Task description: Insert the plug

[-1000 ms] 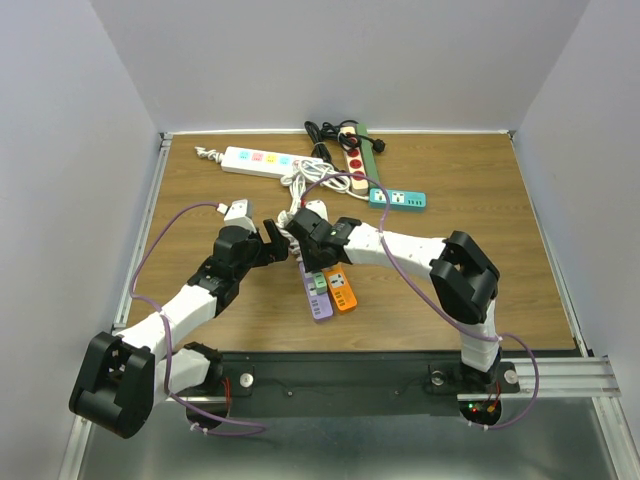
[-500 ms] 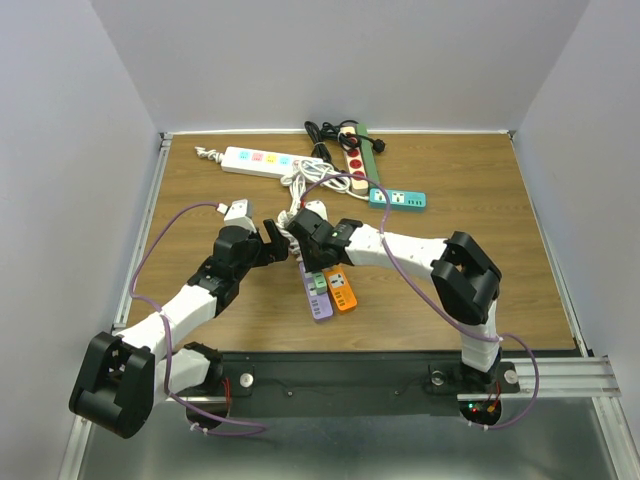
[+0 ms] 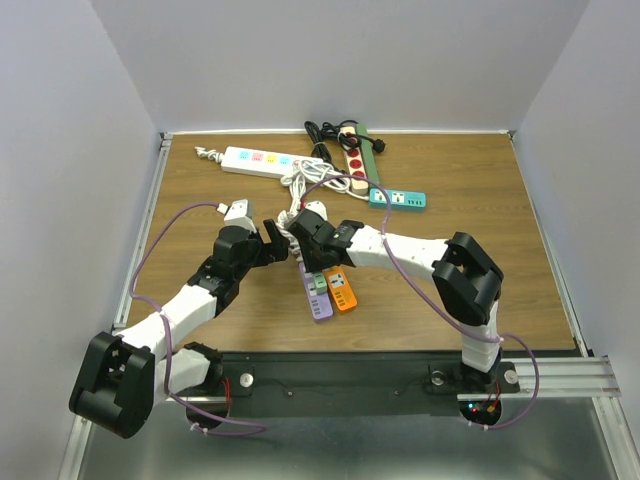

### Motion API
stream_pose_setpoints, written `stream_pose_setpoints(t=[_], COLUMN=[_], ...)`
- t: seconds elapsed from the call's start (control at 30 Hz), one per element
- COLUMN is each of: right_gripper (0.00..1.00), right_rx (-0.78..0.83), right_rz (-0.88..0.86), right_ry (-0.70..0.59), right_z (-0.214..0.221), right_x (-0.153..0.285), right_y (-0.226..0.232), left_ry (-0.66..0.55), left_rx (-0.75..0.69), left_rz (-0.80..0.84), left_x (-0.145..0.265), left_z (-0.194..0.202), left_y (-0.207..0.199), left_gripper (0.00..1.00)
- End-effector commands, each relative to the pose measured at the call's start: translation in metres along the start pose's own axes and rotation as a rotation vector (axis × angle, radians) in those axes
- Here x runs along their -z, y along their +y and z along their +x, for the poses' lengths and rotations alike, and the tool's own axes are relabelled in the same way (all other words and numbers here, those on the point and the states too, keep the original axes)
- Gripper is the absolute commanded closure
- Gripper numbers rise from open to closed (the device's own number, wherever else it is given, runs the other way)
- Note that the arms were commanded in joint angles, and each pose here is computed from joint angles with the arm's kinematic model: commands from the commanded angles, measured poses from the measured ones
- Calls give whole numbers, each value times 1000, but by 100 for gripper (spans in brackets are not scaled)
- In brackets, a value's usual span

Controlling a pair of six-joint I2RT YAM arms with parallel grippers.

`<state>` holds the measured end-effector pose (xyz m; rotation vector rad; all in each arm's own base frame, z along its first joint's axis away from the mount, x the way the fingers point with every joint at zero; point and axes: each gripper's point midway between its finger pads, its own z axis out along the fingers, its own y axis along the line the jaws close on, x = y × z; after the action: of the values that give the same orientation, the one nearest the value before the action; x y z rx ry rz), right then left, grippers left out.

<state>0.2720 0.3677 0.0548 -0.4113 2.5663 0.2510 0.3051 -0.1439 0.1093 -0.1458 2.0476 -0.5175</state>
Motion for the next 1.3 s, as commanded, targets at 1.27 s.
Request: stream_pose_setpoints(t=[1.27], right_gripper=[100], right_rx=[172], right_rz=[63], right_ry=[519], right_z=[185], right_x=[-38], right_y=[-35], left_ry=[-94], left_rx=[-19], left_rz=[-1], left_x=[0], left_z=[-47], left_y=[-11], left_gripper=[1])
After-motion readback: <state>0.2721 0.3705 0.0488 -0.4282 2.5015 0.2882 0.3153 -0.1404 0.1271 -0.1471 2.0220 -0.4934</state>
